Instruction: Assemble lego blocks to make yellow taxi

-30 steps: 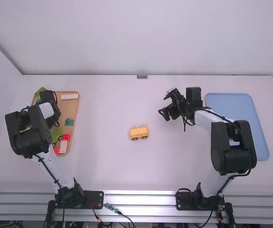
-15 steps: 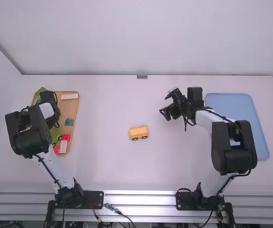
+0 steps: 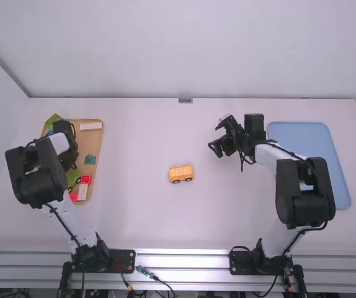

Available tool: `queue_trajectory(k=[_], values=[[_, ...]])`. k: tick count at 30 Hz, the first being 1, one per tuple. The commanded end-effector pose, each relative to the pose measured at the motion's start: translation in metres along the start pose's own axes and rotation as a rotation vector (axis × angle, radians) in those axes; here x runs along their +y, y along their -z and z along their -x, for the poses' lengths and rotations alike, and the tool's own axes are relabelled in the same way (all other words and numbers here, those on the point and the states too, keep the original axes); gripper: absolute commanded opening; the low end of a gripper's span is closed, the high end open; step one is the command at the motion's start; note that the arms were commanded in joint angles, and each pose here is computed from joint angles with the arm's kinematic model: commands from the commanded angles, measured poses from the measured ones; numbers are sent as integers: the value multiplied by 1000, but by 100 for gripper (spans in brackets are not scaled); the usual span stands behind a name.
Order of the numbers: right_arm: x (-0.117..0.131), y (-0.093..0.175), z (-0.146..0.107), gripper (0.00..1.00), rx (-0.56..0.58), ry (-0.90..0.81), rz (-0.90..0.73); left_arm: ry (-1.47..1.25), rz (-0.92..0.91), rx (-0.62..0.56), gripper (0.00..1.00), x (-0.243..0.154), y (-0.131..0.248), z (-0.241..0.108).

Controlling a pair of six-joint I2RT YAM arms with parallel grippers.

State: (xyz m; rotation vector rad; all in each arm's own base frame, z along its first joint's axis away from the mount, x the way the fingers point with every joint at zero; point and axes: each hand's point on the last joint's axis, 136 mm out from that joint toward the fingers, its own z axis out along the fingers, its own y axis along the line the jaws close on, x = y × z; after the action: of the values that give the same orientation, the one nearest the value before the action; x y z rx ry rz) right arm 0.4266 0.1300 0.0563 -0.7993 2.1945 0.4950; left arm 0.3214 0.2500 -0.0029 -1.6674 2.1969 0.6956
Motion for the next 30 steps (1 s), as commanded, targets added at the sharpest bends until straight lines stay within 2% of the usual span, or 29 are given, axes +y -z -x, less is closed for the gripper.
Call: queue_trajectory(k=[1,5,8,13,17,18,22,24,27,30], values=[[-1,7,9,99,-23,13,-10,47,-3,-49,13,4,25,14],[-1,7,10,99,-25,14,-11,-40,-94,-92,10,-8,63,25],[0,7,10,99,-25,16,-10,-120,-175,-181,4,-22,104,29],[-1,7,10,99,-25,15,-10,-249,-263,-302,2,-38,161,17],[-1,7,10,99,-24,12,-10,-607,-458,-335,2,-75,218,-33],[-1,7,10,99,-24,12,-10,-647,-479,-336,2,-78,222,-38],[-2,8,7,99,-18,3,-9,-1048,-775,-307,2,-106,273,-111],[-2,9,5,99,-15,14,-3,-1116,-849,-300,2,-108,284,-127],[10,12,1,99,-19,96,75,-1241,-1000,-311,2,-108,306,-156],[34,15,-6,99,-69,199,205,-1412,-1220,-356,2,-98,328,-195]])
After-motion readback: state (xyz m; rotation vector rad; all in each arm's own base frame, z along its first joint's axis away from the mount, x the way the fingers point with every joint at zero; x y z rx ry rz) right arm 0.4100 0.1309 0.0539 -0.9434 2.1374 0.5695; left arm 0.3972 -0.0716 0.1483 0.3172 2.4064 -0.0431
